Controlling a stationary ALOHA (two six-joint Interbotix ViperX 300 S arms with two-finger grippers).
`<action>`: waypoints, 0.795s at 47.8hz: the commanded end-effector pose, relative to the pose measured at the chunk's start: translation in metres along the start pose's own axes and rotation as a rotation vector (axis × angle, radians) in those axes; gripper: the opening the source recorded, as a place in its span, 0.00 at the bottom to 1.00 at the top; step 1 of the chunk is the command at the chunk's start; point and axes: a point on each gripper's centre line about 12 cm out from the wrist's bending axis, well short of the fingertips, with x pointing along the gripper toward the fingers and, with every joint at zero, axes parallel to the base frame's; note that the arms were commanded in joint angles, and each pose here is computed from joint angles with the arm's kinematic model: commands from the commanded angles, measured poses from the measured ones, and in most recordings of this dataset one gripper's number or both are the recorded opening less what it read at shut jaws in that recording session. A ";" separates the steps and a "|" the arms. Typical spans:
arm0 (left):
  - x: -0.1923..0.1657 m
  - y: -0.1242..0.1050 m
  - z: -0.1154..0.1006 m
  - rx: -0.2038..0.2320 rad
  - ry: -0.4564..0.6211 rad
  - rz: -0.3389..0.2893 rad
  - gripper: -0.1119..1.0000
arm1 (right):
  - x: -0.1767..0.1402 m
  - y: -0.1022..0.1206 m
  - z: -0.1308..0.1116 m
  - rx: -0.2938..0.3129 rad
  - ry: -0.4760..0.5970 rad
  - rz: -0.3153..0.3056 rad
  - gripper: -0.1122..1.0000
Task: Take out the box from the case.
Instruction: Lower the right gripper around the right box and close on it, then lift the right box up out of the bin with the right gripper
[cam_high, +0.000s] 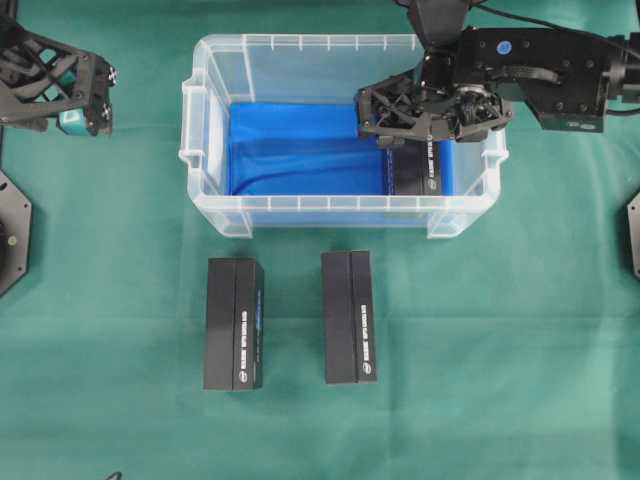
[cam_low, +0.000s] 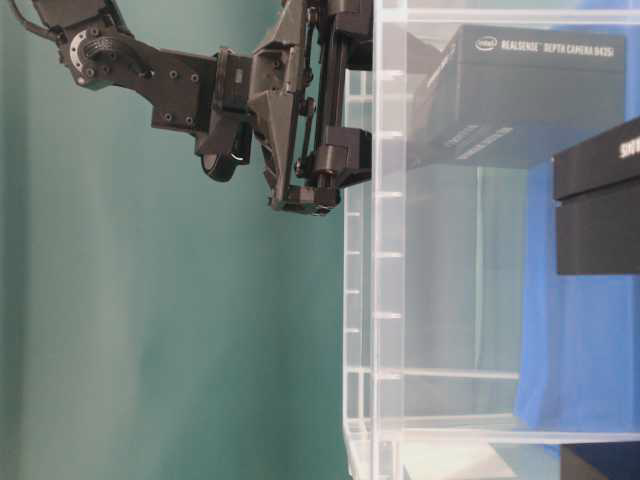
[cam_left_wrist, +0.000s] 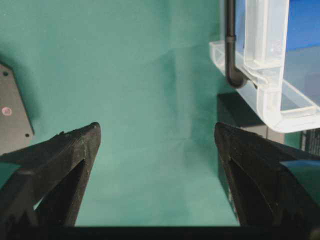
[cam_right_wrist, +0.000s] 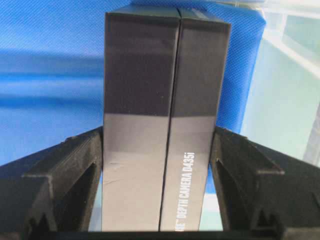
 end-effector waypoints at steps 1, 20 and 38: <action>-0.008 -0.004 0.001 0.005 -0.012 -0.030 0.93 | -0.009 0.003 -0.001 0.000 0.001 0.014 0.68; -0.009 -0.004 0.000 0.006 -0.011 -0.032 0.93 | -0.052 0.005 0.004 0.010 -0.013 0.034 0.68; -0.008 -0.004 0.000 0.006 -0.011 -0.031 0.93 | -0.114 0.006 0.012 0.021 -0.032 0.066 0.68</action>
